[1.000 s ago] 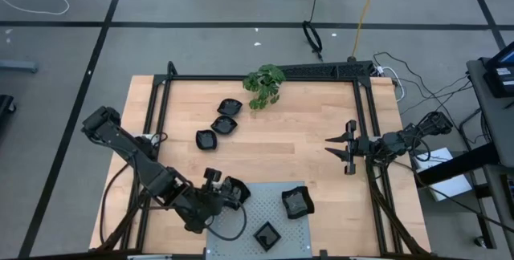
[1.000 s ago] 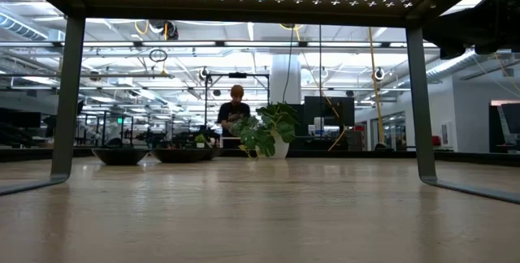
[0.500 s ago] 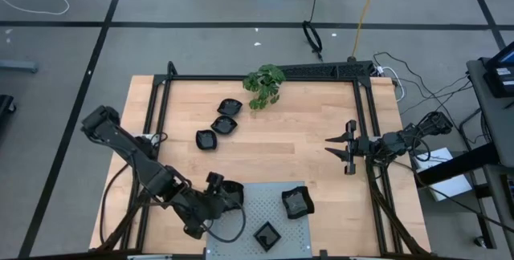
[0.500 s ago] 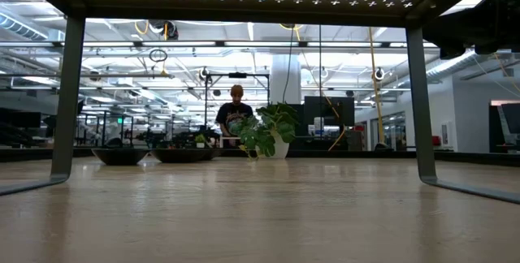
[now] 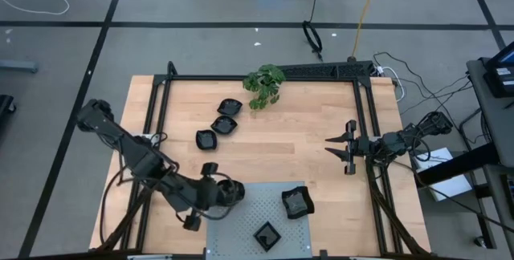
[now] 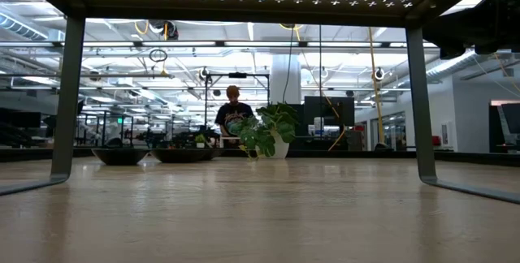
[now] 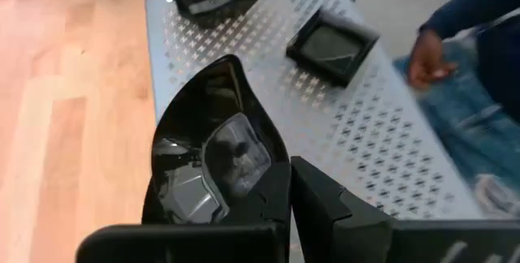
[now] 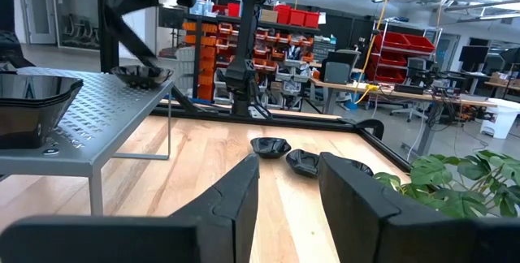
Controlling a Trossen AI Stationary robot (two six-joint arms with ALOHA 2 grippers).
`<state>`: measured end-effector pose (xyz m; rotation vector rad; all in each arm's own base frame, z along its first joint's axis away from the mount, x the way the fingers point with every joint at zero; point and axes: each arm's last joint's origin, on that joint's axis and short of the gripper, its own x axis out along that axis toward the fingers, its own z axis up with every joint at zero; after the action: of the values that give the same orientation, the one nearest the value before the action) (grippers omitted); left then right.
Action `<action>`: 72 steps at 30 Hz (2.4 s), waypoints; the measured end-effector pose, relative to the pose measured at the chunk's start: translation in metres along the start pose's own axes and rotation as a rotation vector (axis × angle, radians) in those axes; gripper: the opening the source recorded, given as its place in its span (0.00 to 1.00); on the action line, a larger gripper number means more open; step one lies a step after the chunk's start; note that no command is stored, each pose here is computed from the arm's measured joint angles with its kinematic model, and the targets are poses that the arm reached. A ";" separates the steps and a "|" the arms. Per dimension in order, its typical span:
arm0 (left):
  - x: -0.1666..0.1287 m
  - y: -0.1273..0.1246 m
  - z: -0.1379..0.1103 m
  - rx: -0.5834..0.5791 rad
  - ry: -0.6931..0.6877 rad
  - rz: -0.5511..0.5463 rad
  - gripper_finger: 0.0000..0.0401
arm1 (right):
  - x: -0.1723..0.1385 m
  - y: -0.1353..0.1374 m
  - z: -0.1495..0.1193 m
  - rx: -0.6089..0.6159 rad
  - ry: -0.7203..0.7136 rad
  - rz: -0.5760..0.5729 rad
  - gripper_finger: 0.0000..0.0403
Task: Pick & Place Mini shaped plates
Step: Adjust the stacked leaf-shaped plate on the shelf
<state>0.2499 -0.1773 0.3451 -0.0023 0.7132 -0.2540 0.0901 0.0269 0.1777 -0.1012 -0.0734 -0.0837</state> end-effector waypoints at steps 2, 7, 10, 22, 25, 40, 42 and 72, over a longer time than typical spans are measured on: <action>-0.006 0.000 0.001 -0.006 -0.012 -0.029 0.01 | 0.000 0.000 0.000 0.000 0.000 0.000 0.29; -0.013 -0.001 0.002 0.011 -0.019 -0.055 0.02 | 0.000 0.000 0.000 0.000 0.000 0.000 0.29; -0.014 -0.006 -0.001 0.148 -0.004 -0.097 0.04 | 0.000 0.000 0.000 0.000 0.000 0.000 0.29; -0.018 -0.009 -0.022 0.866 0.152 -0.091 0.03 | 0.000 0.000 0.000 0.000 0.000 0.000 0.29; -0.018 -0.010 -0.023 0.992 0.149 -0.123 0.02 | 0.000 0.000 0.000 0.000 0.000 0.000 0.29; -0.024 0.017 -0.032 1.372 0.265 -0.374 0.01 | 0.000 0.000 0.000 0.000 0.000 0.000 0.29; -0.023 0.026 -0.030 1.380 0.267 -0.394 0.01 | 0.000 0.000 0.000 0.000 0.000 0.000 0.29; -0.011 0.116 -0.029 1.800 -0.158 -0.575 0.00 | 0.000 0.000 0.000 0.000 0.000 0.000 0.29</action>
<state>0.2502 -0.0604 0.3201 1.4808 0.1049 -1.3565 0.0901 0.0269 0.1777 -0.1011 -0.0736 -0.0841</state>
